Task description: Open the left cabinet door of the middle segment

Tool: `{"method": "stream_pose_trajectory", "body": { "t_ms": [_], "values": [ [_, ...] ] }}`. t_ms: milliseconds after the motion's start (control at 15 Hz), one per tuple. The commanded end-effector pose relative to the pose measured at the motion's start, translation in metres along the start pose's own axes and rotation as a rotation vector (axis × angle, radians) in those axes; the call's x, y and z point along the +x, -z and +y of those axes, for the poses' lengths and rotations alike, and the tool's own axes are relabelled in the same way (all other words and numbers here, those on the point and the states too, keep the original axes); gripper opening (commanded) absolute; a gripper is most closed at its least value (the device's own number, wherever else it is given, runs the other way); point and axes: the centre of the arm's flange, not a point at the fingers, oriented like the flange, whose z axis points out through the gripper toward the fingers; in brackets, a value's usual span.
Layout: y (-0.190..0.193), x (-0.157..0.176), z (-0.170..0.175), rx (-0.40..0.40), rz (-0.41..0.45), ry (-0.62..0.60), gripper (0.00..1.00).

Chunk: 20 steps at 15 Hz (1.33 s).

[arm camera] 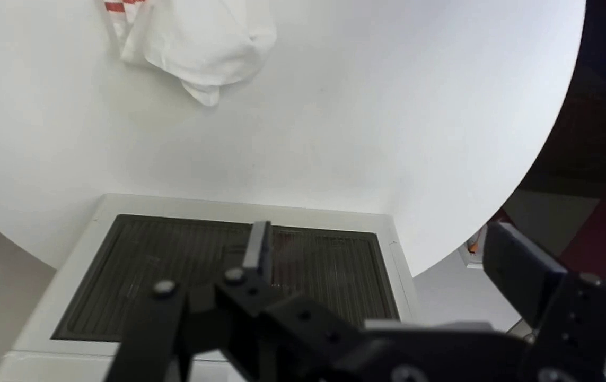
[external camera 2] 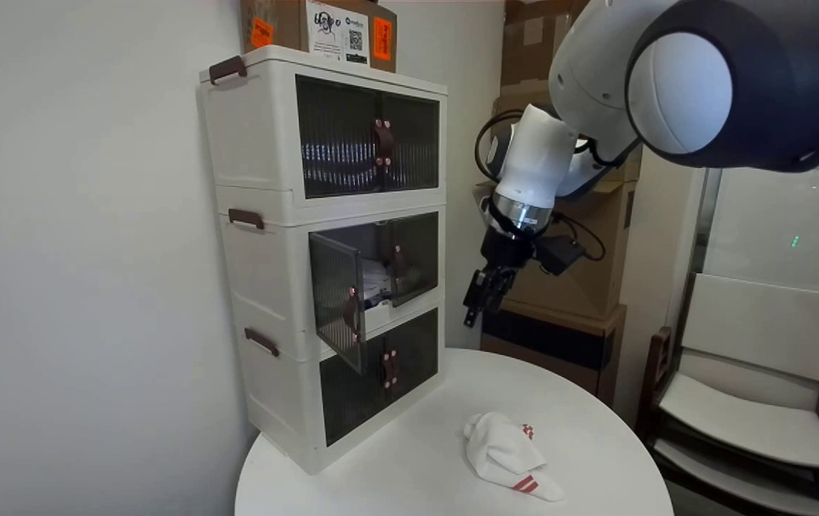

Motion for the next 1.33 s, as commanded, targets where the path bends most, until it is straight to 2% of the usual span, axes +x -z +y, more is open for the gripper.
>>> {"method": "stream_pose_trajectory", "body": {
  "t_ms": [0,67,200,467,667,867,1200,1267],
  "values": [
    [0.000,0.000,0.001,-0.002,0.000,0.000,1.00],
    [-0.008,-0.006,0.002,0.055,-0.030,0.015,1.00],
    [-0.014,-0.010,0.008,0.159,-0.022,0.079,1.00],
    [-0.010,-0.018,0.043,0.288,0.101,0.119,1.00],
    [-0.014,-0.042,0.068,0.348,0.211,0.085,1.00],
    [-0.022,-0.056,0.077,0.408,0.308,0.030,1.00],
    [-0.025,-0.060,0.057,0.530,0.437,-0.064,1.00],
    [-0.013,-0.085,-0.018,0.433,0.378,-0.050,1.00]
  ]
}}
